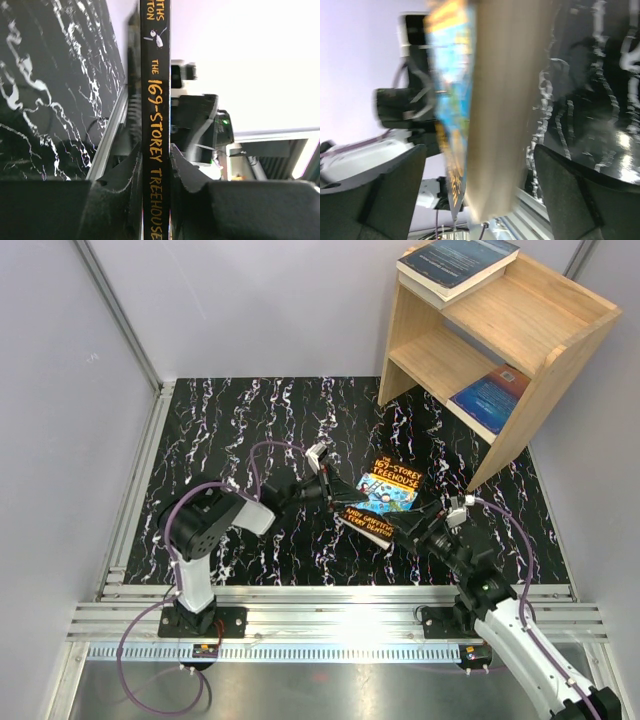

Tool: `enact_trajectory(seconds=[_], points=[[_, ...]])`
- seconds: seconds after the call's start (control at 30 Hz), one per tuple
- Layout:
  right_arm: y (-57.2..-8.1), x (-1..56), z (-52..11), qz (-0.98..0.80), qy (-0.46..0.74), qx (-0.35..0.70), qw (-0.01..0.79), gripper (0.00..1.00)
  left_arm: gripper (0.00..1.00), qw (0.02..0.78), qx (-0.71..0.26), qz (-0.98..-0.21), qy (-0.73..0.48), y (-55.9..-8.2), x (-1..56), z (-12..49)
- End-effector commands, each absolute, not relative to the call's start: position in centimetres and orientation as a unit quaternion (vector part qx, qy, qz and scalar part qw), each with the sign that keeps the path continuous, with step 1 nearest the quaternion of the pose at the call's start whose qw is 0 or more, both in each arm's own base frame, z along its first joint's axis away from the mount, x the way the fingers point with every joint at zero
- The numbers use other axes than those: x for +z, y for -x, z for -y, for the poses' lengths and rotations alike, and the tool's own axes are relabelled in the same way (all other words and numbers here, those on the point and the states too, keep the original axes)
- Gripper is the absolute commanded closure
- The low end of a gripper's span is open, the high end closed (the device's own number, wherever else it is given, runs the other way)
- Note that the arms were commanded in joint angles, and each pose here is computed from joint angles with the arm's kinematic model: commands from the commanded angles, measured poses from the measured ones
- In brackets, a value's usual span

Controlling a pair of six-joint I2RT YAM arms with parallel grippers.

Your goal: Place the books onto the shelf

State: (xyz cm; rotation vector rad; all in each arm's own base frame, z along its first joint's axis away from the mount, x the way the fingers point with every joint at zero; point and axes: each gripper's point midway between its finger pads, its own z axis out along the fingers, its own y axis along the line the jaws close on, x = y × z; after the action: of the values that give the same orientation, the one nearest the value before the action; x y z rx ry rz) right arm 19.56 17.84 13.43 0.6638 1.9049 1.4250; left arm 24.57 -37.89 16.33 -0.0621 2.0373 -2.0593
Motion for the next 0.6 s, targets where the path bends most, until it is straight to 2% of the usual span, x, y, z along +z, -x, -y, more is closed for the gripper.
enact_trajectory(seconds=[0.0,0.1,0.3,0.57], points=[[-18.8,17.6,-18.7,-0.686,-0.219,0.606,0.339,0.12,1.00,0.161,-0.765,-0.623,-0.009,-24.6,20.8,37.9],[-18.5,18.7,-18.8,-0.675,-0.213,0.620,0.339,0.33,1.00,0.166,-0.762,-0.625,-0.003,-24.8,20.6,37.8],[-17.8,19.3,-18.8,-0.674,-0.212,0.624,0.333,0.54,1.00,0.191,-0.742,-0.643,0.015,-25.8,20.3,37.8],[-17.3,19.1,-18.4,-0.675,-0.220,0.622,0.329,0.64,1.00,0.219,-0.721,-0.657,0.022,-26.6,20.7,37.9]])
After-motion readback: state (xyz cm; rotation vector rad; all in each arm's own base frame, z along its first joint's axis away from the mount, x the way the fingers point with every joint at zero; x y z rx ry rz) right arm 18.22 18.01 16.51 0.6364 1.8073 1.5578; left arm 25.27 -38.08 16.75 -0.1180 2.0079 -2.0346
